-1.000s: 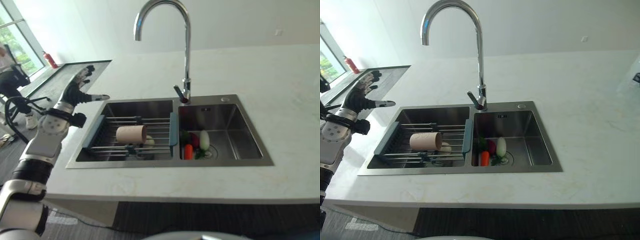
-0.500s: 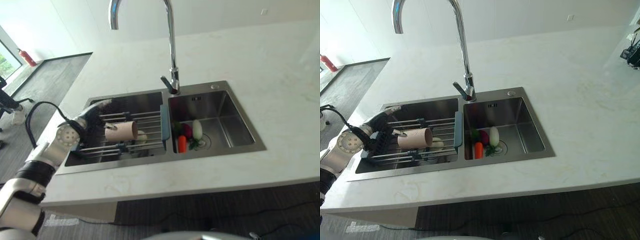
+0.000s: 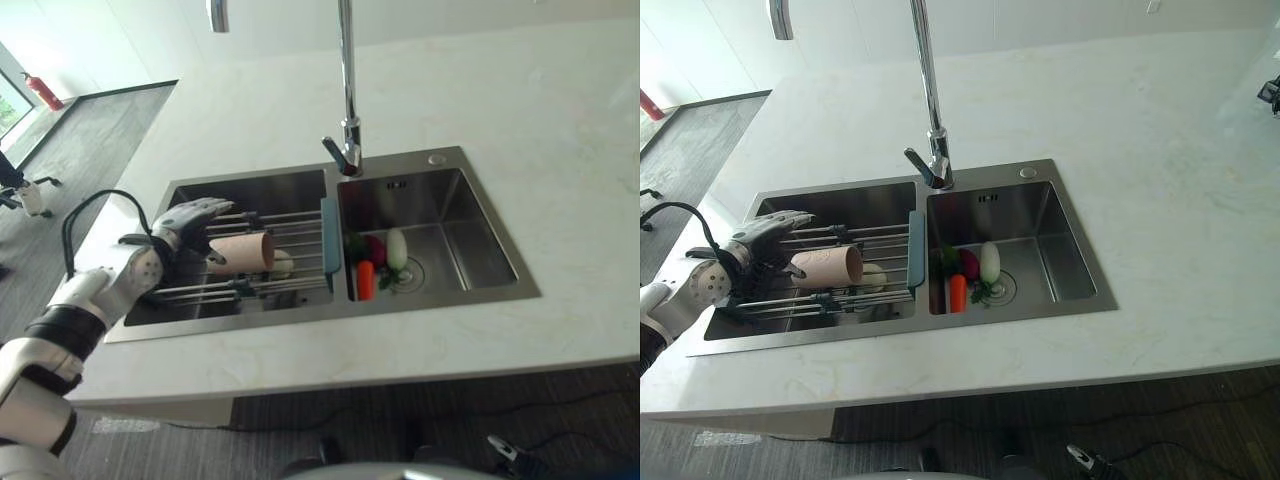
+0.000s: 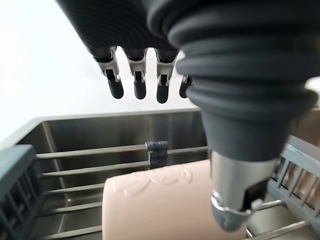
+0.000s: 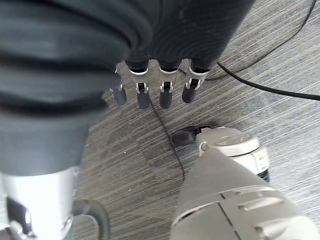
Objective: Place the dishes in the dishwasher.
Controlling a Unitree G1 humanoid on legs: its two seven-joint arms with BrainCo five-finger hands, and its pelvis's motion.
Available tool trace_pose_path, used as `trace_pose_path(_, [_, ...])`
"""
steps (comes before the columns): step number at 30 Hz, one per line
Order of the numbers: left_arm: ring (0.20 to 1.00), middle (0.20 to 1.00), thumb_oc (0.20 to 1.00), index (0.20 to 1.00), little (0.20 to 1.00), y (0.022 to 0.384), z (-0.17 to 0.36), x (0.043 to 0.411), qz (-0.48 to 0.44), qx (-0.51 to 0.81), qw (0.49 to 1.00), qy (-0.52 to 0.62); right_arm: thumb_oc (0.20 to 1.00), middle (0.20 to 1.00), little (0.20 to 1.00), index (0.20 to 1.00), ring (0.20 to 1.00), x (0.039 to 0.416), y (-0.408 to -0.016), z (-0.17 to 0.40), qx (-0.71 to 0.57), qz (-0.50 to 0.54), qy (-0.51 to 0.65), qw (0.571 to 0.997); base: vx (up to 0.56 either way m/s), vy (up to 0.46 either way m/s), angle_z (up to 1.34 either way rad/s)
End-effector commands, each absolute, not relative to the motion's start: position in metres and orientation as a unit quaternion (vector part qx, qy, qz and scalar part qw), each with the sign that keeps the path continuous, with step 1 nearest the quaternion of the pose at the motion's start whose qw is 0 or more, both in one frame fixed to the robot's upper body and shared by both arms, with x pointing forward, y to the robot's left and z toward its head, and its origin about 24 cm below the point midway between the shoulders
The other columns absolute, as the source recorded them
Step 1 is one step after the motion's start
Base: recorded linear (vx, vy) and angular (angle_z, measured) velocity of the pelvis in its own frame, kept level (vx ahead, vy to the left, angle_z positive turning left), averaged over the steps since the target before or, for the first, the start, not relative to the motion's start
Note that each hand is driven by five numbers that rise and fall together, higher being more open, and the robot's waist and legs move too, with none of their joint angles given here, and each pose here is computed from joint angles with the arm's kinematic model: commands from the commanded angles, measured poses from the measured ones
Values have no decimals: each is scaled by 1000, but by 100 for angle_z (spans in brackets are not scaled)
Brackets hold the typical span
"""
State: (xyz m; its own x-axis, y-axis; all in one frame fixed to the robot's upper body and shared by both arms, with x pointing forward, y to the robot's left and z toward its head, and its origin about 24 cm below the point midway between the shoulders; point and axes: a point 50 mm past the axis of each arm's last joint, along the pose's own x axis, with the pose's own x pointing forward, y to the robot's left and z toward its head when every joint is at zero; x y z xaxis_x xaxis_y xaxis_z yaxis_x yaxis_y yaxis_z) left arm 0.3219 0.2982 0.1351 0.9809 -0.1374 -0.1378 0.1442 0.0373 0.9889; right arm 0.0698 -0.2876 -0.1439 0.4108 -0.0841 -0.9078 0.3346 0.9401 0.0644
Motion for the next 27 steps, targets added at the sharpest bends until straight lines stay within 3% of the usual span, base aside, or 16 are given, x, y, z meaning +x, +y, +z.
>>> trace_pose_path(1, [1000, 1000, 1000, 1000, 1000, 320, 196, 331, -10, 731, 681, -40, 1000, 1000, 1000, 1000, 1000, 75, -294, -140, 123, -132, 516, 837, -63, 4, 0])
trace_pose_path(14, [1000, 1000, 1000, 1000, 1000, 324, 203, 336, -15, 753, 658, -15, 1000, 1000, 1000, 1000, 1000, 99, -293, -134, 124, -115, 487, 857, -30, 5, 1])
trace_pose_path(27, [1000, 1000, 1000, 1000, 1000, 316, 190, 340, -106, 746, 654, 66, 1000, 1000, 1000, 1000, 1000, 119, -294, -128, 125, -108, 467, 869, -41, 0, 0])
